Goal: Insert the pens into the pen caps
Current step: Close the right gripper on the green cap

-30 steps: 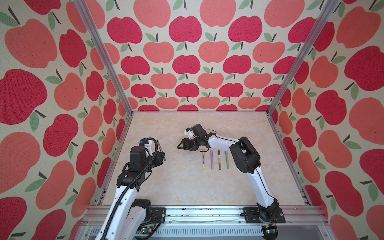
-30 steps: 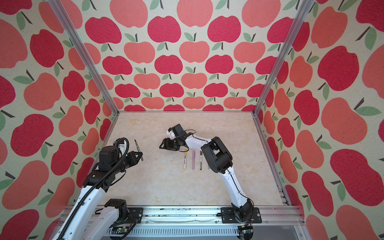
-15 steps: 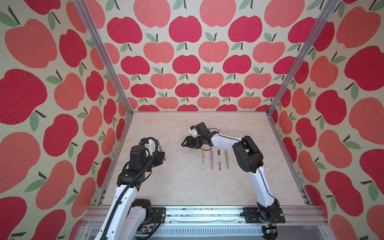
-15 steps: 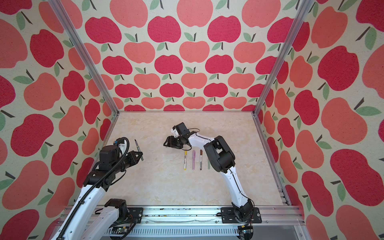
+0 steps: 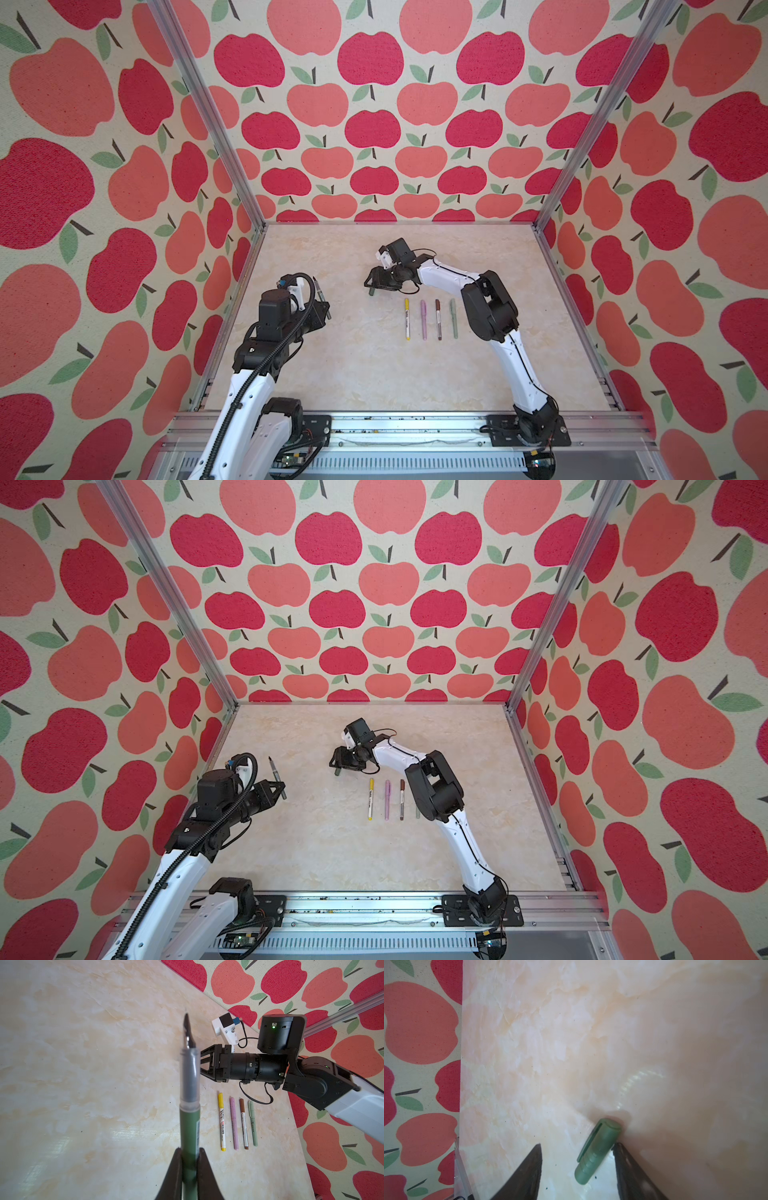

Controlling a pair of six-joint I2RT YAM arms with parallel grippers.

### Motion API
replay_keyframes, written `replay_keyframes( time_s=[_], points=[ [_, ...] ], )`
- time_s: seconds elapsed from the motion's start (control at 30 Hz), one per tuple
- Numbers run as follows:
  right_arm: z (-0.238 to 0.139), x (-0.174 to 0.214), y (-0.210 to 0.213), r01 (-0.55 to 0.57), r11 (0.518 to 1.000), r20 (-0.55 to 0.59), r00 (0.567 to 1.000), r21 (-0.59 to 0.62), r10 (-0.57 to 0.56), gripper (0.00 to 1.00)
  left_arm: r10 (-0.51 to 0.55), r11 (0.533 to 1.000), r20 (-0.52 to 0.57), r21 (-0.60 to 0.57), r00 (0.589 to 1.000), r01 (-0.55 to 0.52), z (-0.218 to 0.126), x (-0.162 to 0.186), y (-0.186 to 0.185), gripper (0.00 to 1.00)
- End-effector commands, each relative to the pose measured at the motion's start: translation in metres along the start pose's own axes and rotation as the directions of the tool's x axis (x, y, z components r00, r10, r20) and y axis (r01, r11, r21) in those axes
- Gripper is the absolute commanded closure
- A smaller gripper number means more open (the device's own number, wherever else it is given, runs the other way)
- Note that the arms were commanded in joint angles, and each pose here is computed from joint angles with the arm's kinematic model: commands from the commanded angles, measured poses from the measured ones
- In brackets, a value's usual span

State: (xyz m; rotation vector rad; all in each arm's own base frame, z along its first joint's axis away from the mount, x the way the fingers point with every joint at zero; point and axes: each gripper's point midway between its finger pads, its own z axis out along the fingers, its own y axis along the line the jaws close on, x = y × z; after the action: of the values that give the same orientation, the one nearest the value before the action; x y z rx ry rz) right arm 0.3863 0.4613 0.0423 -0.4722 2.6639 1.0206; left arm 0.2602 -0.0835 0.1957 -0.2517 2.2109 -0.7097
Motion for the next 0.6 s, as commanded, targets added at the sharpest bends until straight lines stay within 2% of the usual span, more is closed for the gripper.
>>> replay_keyframes(
  time_s=[0.0, 0.27, 0.57],
  points=[
    [0.016, 0.029, -0.024, 0.078, 0.985, -0.092, 0.994, 0.151, -0.064, 0.45, 0.016, 1.0, 0.017, 0.019, 1.0, -0.016, -0.005, -0.009, -0.008, 1.0],
    [0.02, 0.042, -0.038, 0.208, 0.929, -0.146, 0.975, 0.306, -0.17, 0.54, 0.014, 0.999, 0.005, 0.03, 1.0, -0.014, -0.003, -0.006, -0.008, 1.0],
    [0.02, 0.043, -0.042, 0.243, 0.904, -0.158, 0.967, 0.351, -0.199, 0.75, 0.014, 1.0, 0.007, 0.028, 1.0, -0.014, -0.004, -0.006, -0.008, 1.0]
  ],
)
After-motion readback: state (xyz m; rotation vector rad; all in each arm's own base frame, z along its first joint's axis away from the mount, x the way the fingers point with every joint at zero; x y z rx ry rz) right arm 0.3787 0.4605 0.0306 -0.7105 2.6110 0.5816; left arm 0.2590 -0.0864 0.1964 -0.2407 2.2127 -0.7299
